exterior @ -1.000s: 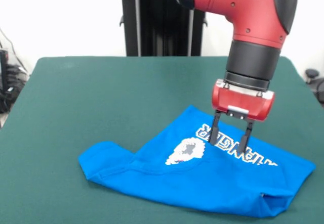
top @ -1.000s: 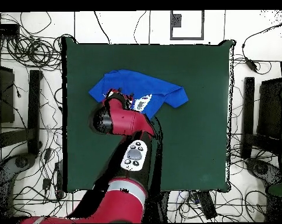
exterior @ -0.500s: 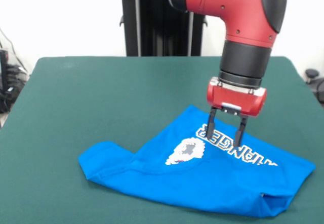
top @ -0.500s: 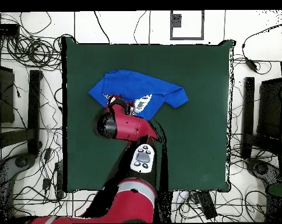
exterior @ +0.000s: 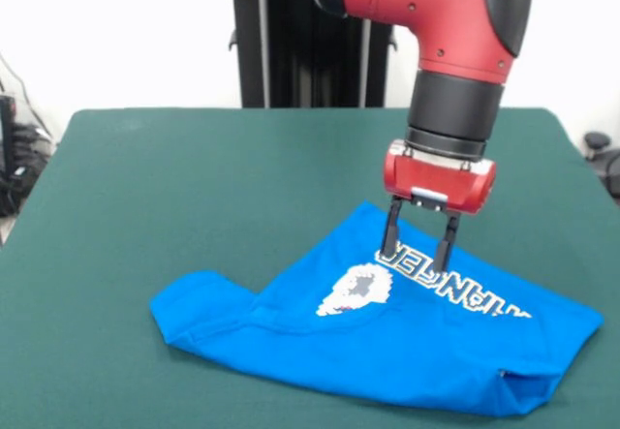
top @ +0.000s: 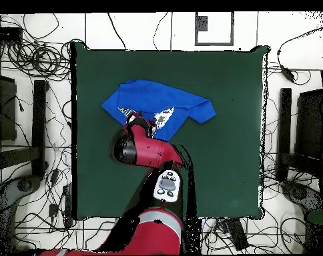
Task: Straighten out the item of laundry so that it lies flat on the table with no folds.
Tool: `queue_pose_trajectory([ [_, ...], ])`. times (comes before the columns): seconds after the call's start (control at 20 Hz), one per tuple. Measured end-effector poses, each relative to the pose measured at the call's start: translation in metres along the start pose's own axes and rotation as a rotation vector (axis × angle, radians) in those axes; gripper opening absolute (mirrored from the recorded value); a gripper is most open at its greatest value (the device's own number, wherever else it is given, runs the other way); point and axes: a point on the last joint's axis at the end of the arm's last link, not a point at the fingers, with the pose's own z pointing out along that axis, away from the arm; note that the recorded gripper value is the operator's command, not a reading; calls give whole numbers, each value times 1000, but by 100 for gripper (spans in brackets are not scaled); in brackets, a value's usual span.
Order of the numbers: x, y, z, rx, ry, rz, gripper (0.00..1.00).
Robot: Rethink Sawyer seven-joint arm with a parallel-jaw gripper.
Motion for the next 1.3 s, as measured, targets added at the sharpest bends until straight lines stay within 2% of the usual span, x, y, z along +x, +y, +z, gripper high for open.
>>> queue_pose_trajectory([
  [0.65, 22, 4, 3, -27, -70, -42, 100],
  [1.3, 46, -5, 25, -19, -77, -58, 100],
])
